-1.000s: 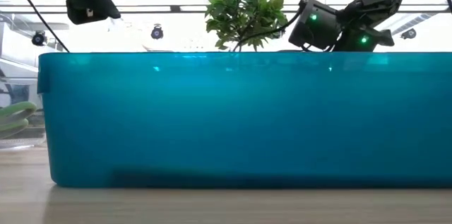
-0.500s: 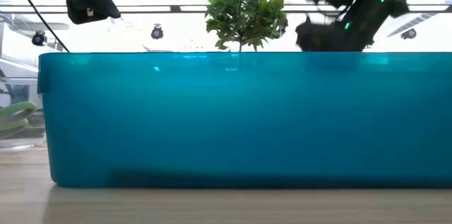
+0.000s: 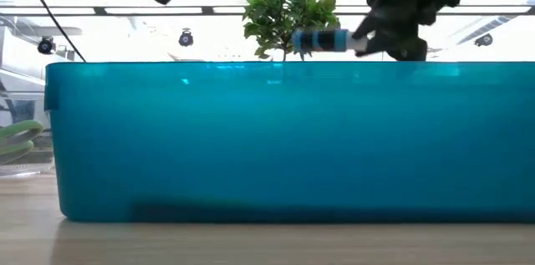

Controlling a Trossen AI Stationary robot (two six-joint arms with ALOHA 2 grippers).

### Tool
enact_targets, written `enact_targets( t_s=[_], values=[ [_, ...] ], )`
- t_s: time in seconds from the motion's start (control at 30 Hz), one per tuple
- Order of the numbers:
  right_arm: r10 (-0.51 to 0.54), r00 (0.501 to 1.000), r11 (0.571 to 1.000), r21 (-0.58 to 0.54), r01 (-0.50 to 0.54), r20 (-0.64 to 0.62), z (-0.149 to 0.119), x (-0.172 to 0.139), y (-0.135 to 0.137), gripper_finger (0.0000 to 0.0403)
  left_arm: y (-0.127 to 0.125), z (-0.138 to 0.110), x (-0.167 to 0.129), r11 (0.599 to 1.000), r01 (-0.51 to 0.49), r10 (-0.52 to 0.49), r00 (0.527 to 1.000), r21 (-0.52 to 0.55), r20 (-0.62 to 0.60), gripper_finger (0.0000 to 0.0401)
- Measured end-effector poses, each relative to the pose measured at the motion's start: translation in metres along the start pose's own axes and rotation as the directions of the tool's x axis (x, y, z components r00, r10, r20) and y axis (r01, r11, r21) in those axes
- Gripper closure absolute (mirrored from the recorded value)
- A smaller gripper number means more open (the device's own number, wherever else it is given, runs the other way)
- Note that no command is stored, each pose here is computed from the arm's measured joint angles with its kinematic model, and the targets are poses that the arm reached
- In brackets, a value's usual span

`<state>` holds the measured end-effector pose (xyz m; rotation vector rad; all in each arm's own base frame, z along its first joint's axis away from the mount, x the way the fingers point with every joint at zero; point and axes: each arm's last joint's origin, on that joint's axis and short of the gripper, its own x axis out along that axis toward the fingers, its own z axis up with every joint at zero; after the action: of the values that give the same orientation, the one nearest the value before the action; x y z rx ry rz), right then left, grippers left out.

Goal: Pick & Place Paint Supplies
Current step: Put the blue paint bottle into the green bin

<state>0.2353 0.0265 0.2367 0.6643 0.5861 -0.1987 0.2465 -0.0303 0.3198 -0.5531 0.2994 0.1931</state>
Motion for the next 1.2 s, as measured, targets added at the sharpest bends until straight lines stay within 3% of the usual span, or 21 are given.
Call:
enact_targets(
  t_s=[0.33, 0.47, 0.73, 1.2],
  values=[
    [0.105, 0.994, 0.990, -0.095, -0.102, 0.028, 0.017, 0.008, 0.032, 0.0296, -0.002, 0.003, 0.055, 1.000, 0.015, -0.014, 1.000, 0.015, -0.023, 0.0264],
    [0.091, 0.996, 0.984, -0.150, -0.093, -0.022, 0.024, 0.014, 0.041, 0.0296, -0.006, 0.010, 0.065, 0.999, 0.012, -0.011, 1.000, 0.031, -0.013, 0.0282],
    [0.107, 0.993, 0.967, -0.230, -0.113, -0.040, 0.037, 0.021, 0.059, 0.0296, -0.006, 0.017, 0.069, 1.000, 0.001, -0.001, 1.000, 0.031, -0.011, 0.0285],
    [0.116, 0.991, 0.966, -0.238, -0.099, 0.061, 0.050, 0.000, 0.064, 0.0296, -0.006, 0.009, 0.067, 0.999, -0.012, 0.015, 0.997, 0.036, -0.078, 0.0285]
  ],
)
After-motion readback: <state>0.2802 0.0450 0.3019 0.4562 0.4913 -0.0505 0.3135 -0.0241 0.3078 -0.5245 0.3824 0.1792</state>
